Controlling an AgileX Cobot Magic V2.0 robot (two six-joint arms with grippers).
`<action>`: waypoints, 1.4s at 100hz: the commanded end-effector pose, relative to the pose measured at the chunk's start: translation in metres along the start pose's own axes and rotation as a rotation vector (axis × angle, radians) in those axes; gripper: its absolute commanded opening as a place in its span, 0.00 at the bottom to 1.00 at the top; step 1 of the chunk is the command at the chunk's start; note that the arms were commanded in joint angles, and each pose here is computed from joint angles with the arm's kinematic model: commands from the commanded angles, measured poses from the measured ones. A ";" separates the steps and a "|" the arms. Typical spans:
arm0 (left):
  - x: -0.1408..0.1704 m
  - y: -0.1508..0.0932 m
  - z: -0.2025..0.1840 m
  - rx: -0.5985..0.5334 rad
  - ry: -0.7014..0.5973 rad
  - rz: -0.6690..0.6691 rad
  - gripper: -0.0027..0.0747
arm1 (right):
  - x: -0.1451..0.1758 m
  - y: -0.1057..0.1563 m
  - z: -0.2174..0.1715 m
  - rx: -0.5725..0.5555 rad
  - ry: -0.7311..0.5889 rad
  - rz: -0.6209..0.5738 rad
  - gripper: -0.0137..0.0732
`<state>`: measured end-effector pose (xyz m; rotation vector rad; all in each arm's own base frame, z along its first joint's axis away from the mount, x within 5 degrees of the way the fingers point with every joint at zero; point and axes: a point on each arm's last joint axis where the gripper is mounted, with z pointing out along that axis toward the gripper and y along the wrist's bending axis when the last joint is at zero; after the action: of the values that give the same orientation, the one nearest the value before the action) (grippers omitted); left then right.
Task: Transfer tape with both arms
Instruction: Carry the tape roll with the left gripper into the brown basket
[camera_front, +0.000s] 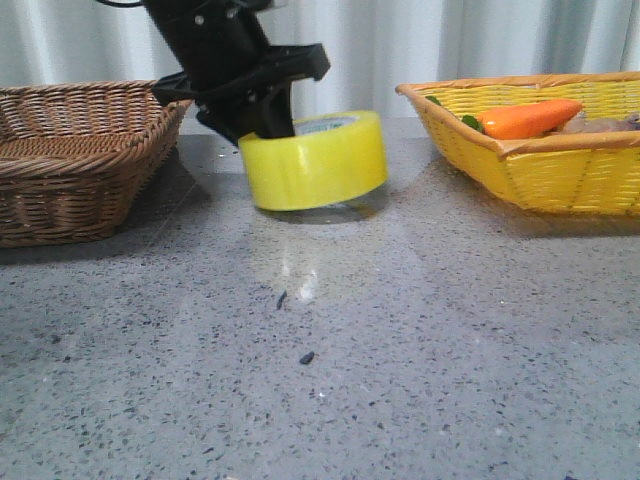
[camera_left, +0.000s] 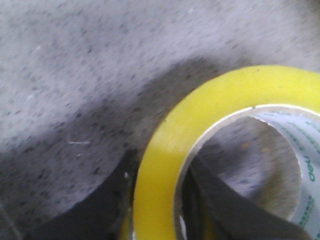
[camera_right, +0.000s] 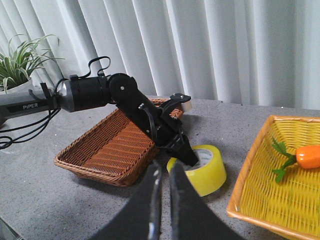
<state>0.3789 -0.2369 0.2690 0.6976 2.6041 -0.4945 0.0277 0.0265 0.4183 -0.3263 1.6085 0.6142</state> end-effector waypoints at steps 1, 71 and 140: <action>-0.026 -0.025 -0.066 0.081 -0.232 -0.007 0.01 | -0.013 0.001 0.002 -0.001 -0.075 -0.009 0.11; 0.006 0.066 -0.261 -0.382 -0.370 -0.066 0.01 | -0.013 0.000 0.002 0.012 -0.075 -0.026 0.11; 0.059 0.107 -0.189 -0.324 -0.186 -0.292 0.69 | -0.006 -0.002 0.003 0.030 0.000 -0.046 0.11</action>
<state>0.3523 -0.0423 0.3296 0.2044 2.7685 -0.1223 0.0282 0.0253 0.4141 -0.3459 1.6481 0.5715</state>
